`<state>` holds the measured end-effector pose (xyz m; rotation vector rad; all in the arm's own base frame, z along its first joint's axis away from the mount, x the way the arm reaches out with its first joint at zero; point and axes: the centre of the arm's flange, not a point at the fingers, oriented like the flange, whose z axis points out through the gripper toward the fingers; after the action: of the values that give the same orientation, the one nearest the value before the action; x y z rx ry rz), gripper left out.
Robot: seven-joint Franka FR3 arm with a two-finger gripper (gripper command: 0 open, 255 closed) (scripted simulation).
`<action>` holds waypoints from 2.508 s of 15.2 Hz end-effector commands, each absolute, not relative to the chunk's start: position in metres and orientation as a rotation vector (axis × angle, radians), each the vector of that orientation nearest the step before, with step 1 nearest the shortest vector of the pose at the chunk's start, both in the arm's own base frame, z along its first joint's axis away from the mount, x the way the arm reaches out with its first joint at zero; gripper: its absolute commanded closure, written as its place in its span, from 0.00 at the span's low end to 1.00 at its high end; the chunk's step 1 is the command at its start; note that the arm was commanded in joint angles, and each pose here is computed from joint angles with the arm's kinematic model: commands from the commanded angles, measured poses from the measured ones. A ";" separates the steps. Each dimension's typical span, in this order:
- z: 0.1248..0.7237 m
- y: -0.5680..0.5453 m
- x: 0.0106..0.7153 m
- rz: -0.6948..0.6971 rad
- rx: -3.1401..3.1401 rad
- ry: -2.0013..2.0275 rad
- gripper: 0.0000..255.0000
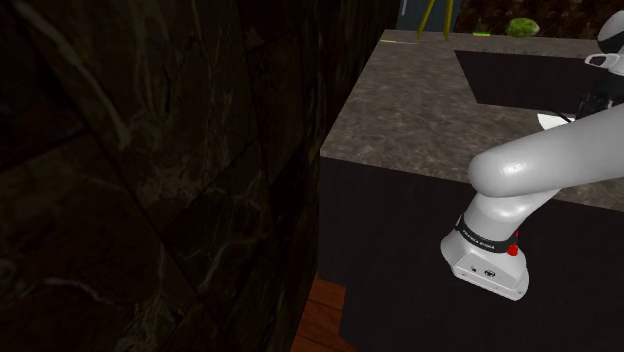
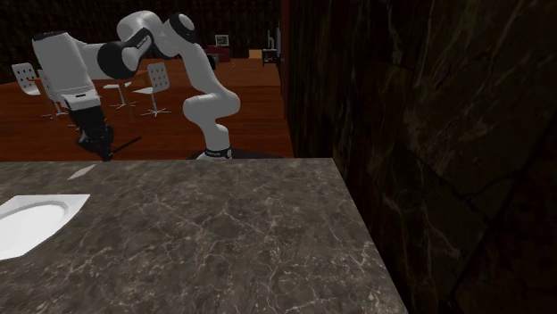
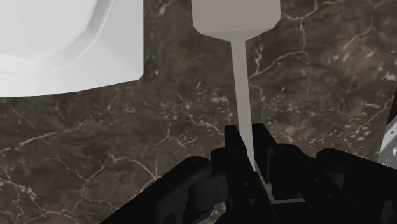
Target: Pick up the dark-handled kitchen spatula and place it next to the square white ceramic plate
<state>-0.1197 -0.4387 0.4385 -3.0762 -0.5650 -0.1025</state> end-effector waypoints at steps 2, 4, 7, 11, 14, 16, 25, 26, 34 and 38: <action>0.437 -0.448 -0.160 -0.102 -3.076 -0.567 1.00; 0.437 -0.453 -0.186 -0.102 -3.076 -0.567 1.00; 0.437 -0.461 -0.225 -0.102 -3.076 -0.567 1.00; 0.437 -0.471 -0.277 -0.102 -3.076 -0.567 1.00; 0.437 -0.479 -0.316 -0.102 -3.076 -0.567 1.00; 0.437 -0.484 -0.342 -0.102 -3.076 -0.567 1.00; 0.421 -0.499 -0.419 -0.102 -3.076 -0.567 1.00; 0.416 -0.499 -0.419 -0.102 -3.076 -0.567 1.00; 0.374 -0.499 -0.419 -0.102 -3.076 -0.567 1.00; 0.351 -0.499 -0.419 -0.102 -3.076 -0.567 1.00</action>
<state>-0.4188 -0.4986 0.3570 -3.0755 -0.5665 -0.1020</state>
